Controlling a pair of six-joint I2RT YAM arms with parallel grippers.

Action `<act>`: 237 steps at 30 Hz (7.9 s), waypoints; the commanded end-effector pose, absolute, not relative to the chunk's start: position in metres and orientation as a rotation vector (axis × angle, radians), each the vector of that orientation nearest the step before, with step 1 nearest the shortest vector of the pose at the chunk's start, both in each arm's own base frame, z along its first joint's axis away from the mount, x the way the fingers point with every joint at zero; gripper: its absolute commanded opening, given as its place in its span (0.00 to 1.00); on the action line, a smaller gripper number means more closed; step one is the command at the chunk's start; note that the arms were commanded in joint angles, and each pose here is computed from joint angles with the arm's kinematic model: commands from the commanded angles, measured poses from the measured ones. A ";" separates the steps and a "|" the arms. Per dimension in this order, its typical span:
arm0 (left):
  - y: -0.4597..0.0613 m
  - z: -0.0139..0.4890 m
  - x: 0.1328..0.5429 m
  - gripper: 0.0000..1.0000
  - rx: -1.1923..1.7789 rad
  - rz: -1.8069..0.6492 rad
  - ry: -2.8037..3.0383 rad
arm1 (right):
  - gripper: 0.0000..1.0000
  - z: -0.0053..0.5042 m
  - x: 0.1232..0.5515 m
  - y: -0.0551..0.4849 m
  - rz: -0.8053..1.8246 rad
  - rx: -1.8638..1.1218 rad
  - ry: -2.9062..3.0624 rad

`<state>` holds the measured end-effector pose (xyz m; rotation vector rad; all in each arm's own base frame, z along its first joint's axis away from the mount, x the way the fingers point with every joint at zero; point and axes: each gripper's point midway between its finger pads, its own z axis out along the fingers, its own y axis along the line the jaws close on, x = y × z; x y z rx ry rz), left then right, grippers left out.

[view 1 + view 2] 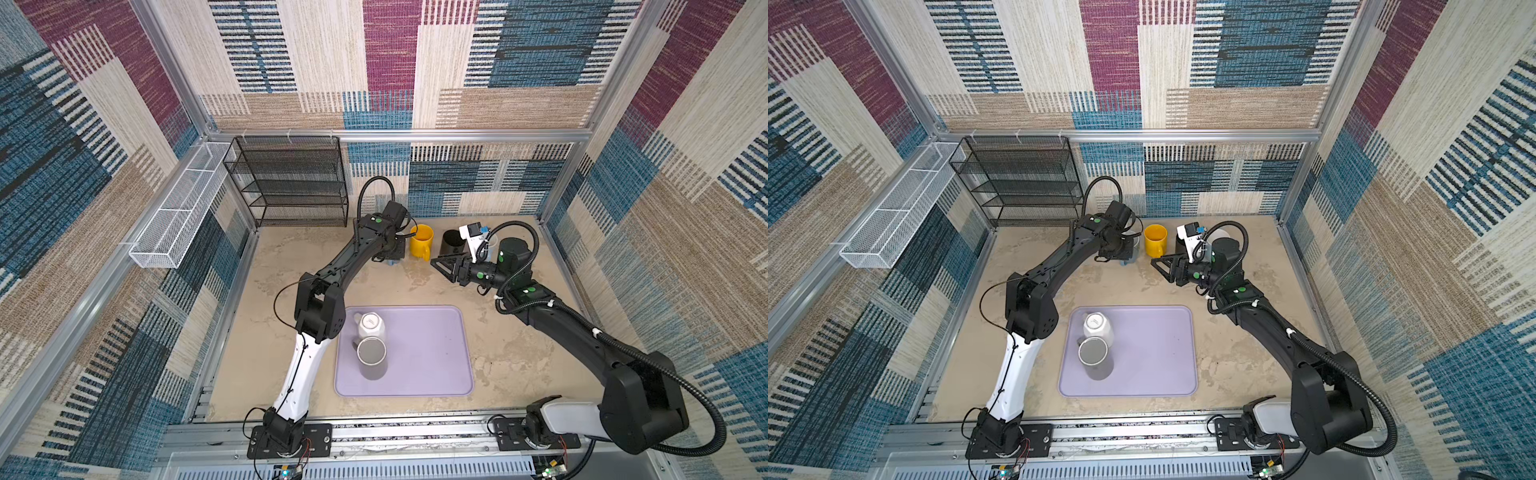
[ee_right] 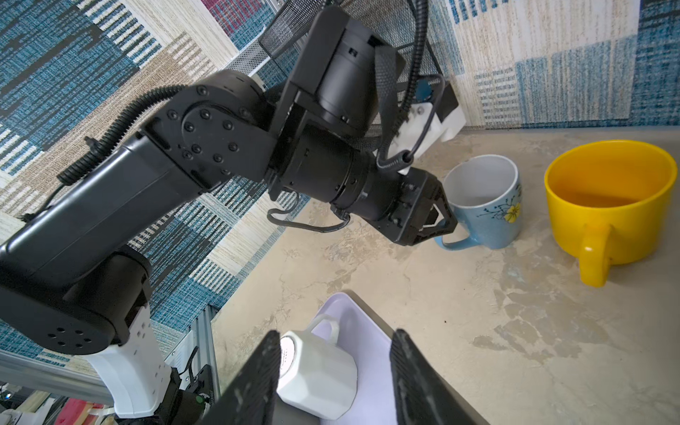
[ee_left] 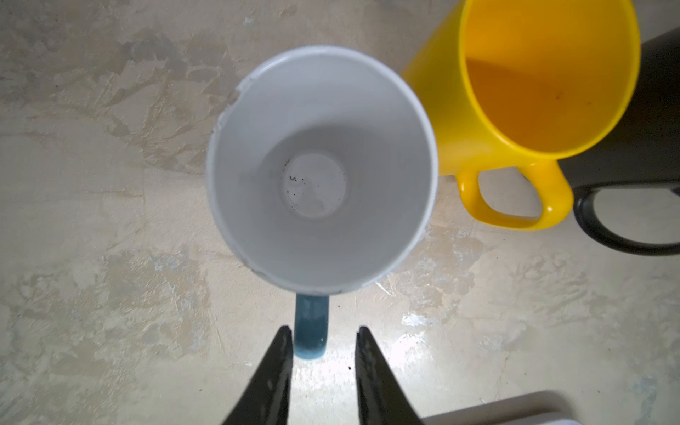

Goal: Turn the mug right side up
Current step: Place the mug at the top-center of the table, then rotate the mug on the tray.

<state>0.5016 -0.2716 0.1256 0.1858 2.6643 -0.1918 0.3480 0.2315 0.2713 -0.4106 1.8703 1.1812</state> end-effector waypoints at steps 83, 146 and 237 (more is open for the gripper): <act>-0.133 0.085 0.303 0.25 0.253 0.147 2.901 | 0.52 0.244 0.369 0.254 1.291 -0.445 1.907; -0.331 0.074 0.301 0.17 0.952 -0.589 2.732 | 0.52 0.157 0.306 0.211 1.080 -0.355 2.174; -0.189 0.202 0.312 0.13 0.575 -0.302 2.446 | 0.93 0.102 0.234 0.314 0.911 -1.172 2.198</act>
